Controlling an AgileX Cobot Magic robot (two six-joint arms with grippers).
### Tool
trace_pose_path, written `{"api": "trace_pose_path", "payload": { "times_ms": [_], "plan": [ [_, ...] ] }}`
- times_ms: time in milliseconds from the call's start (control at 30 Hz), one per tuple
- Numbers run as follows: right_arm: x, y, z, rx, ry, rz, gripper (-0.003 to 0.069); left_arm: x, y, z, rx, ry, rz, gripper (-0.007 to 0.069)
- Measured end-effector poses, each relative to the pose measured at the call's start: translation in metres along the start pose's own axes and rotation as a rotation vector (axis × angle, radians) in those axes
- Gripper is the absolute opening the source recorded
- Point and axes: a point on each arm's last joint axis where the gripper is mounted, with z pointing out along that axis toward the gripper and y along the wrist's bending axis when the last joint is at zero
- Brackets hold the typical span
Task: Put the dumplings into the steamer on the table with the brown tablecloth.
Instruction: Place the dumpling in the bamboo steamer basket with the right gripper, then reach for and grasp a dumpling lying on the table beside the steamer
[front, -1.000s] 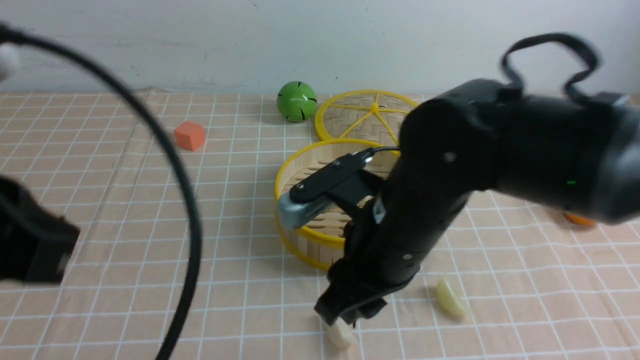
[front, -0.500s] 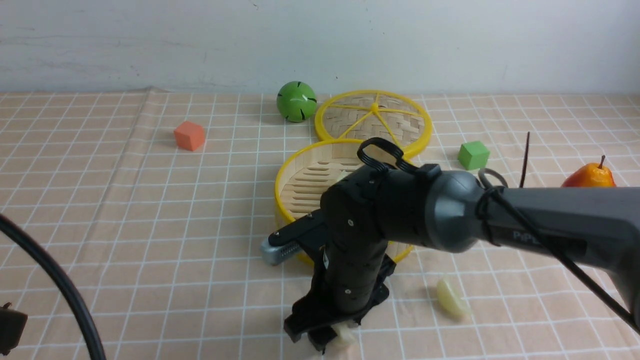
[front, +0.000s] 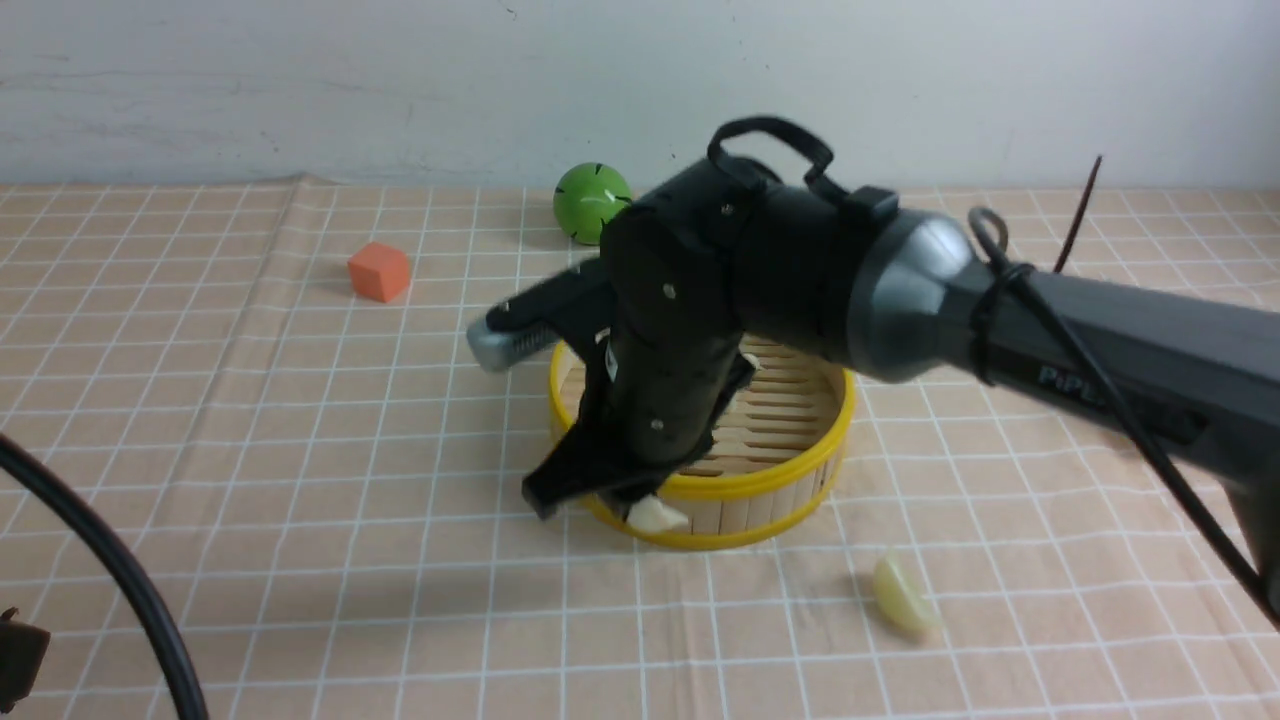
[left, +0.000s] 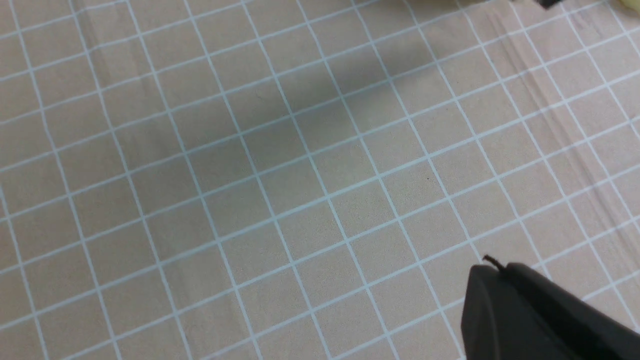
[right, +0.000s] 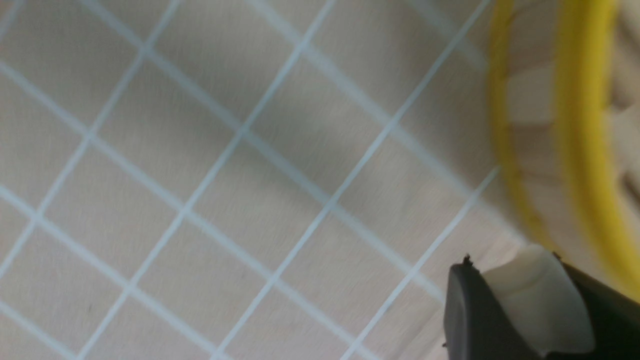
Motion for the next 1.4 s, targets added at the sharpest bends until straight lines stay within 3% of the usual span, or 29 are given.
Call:
{"api": "trace_pose_path", "payload": {
  "times_ms": [133,300,500,600,700,733,800,933,1033,1100,1400],
  "plan": [
    [-0.022,-0.030,-0.015,0.062,-0.147,0.109,0.0165,0.000,0.001,0.000,-0.009,-0.003,0.004,-0.0013],
    [-0.028,-0.067,0.000,0.097,-0.189,0.226,0.0165,0.000,0.001,0.000,-0.011,-0.003,0.005,-0.0013],
    [-0.020,-0.074,0.040,0.096,-0.096,0.259,0.0169,-0.001,0.002,0.000,-0.023,-0.007,0.009,-0.0013],
    [-0.016,-0.070,0.053,0.074,-0.058,0.274,0.0216,-0.001,0.002,0.000,-0.026,-0.008,0.011,-0.0013],
    [-0.016,-0.069,0.049,0.058,-0.037,0.291,0.0353,-0.001,0.002,0.000,-0.026,-0.008,0.011,-0.0013],
    [-0.015,-0.069,0.048,0.059,-0.032,0.291,0.0360,-0.001,0.002,0.000,-0.026,-0.008,0.011,-0.0013],
    [-0.017,-0.068,0.032,0.058,-0.024,0.283,0.0437,-0.001,0.002,0.000,-0.026,-0.008,0.011,-0.0013],
    [-0.018,-0.068,-0.013,0.058,-0.038,0.221,0.0500,-0.001,0.002,0.000,-0.027,-0.008,0.011,-0.0013],
    [-0.005,-0.069,-0.069,0.078,-0.017,0.153,0.0519,-0.001,0.002,0.000,-0.027,-0.008,0.011,-0.0013],
    [0.006,-0.071,-0.080,0.086,0.002,0.137,0.0521,-0.001,0.002,0.000,-0.027,-0.008,0.011,-0.0011],
    [0.093,-0.074,-0.036,0.134,0.228,0.196,0.0521,0.000,0.002,0.000,-0.018,-0.005,0.008,-0.0006]
  ]
}}
